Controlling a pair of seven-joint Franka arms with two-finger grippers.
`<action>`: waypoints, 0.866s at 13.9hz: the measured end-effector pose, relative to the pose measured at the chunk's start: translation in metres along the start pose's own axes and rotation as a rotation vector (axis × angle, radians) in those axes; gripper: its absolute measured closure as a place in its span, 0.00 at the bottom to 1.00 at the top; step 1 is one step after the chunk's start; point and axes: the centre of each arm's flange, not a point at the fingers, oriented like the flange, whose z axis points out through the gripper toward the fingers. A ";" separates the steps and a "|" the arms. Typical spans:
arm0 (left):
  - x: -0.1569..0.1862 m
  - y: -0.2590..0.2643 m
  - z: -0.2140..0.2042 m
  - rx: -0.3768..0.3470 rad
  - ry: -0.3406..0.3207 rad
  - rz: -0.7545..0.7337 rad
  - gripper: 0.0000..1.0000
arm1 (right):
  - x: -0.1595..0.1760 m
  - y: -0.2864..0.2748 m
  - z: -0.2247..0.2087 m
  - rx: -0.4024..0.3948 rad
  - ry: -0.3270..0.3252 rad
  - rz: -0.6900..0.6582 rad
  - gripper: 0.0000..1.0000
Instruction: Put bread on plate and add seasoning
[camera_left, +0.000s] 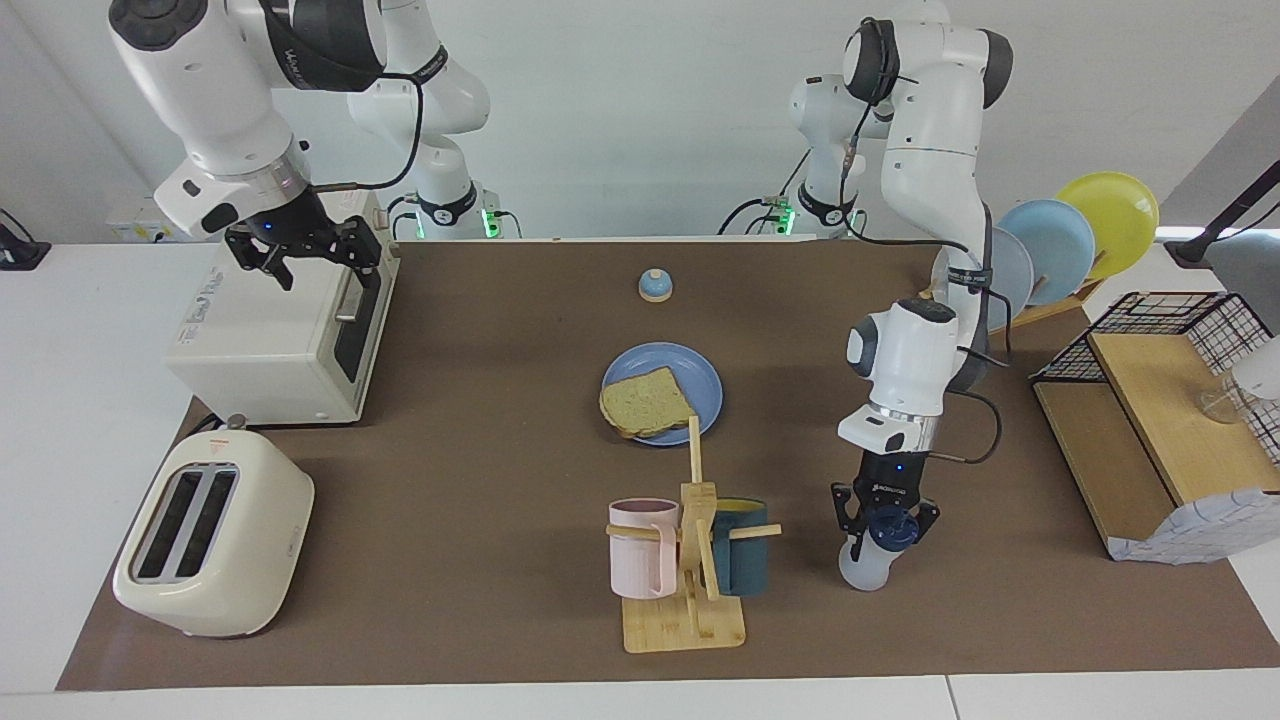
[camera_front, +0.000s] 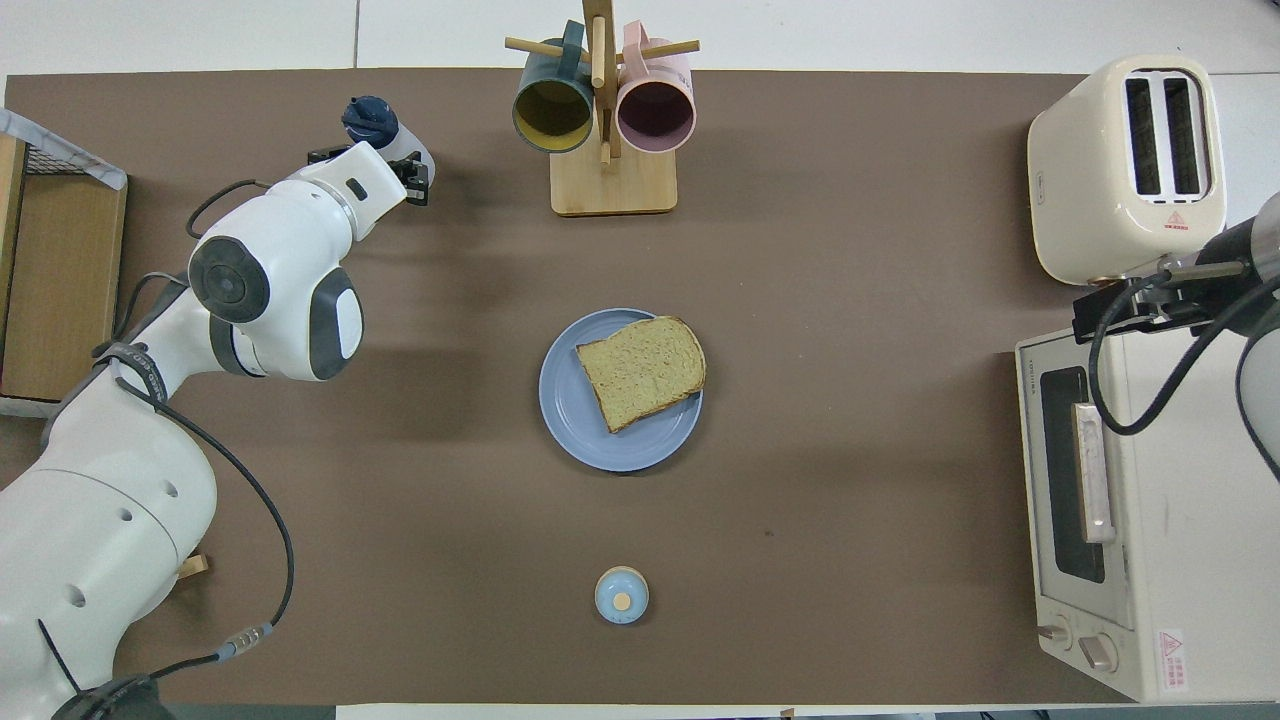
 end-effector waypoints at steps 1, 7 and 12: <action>0.000 0.000 0.000 0.000 -0.002 0.000 0.56 | 0.000 0.000 0.000 0.000 -0.001 0.000 0.00; -0.001 0.000 0.001 -0.001 -0.005 0.000 0.00 | 0.000 0.000 0.000 0.000 -0.001 -0.001 0.00; -0.002 -0.002 0.001 0.001 -0.009 -0.002 0.00 | 0.000 0.000 0.000 0.000 -0.001 -0.001 0.00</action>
